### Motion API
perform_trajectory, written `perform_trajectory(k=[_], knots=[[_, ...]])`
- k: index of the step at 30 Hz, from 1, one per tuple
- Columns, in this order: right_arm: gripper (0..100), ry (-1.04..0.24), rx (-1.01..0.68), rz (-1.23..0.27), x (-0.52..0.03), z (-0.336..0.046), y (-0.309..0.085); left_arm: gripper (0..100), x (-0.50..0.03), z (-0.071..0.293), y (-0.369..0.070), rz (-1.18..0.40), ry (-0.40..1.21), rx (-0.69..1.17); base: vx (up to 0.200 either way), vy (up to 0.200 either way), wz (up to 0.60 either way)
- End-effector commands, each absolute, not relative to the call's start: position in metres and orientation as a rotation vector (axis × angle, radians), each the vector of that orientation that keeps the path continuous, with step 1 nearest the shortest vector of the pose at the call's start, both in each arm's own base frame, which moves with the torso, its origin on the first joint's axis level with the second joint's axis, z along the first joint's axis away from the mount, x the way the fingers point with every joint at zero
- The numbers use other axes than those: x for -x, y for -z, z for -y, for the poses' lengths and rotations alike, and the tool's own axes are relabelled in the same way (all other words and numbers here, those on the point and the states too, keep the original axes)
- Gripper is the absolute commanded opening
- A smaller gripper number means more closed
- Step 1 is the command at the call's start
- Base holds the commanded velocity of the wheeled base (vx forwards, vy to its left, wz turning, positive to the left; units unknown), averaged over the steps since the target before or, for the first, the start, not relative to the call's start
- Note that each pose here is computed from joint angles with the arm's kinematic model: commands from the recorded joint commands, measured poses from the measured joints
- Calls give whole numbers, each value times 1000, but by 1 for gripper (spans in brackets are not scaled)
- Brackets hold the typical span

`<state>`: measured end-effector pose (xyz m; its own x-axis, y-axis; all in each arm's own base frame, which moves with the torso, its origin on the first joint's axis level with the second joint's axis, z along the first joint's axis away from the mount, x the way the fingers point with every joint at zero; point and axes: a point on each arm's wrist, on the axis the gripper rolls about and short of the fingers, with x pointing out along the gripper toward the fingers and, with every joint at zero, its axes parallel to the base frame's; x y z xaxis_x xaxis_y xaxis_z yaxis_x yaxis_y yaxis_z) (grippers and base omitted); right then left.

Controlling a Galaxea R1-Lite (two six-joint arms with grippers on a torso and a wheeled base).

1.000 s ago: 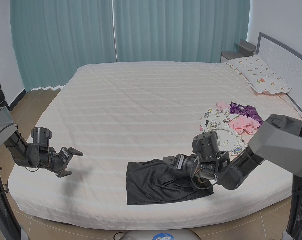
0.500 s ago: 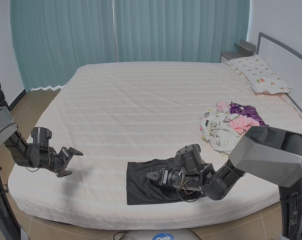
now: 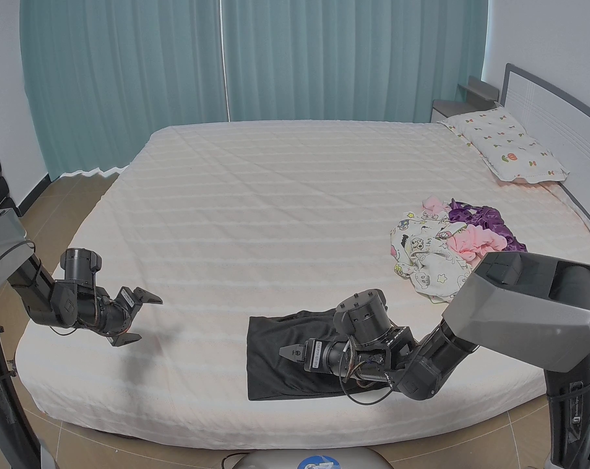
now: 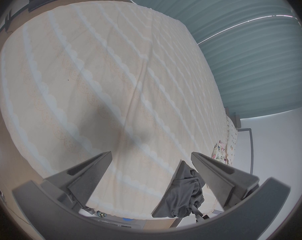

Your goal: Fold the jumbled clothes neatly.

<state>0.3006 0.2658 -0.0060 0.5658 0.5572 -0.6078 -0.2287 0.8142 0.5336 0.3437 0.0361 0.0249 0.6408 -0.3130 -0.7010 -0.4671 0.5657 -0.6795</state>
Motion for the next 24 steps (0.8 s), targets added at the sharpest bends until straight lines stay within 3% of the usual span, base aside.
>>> perform_trajectory(k=[1,18,24], knots=[[100,-477,-421,-857,-297,-263,3,100,-344,-36,-24,-913,-108,1003,0,0,0],[100,-471,-426,-849,-310,-272,18,100,-344,-36,-24,-911,-109,1002,0,0,0],[100,-405,-421,-788,-320,-274,17,100,-344,-36,-24,-911,-109,1002,0,0,0]])
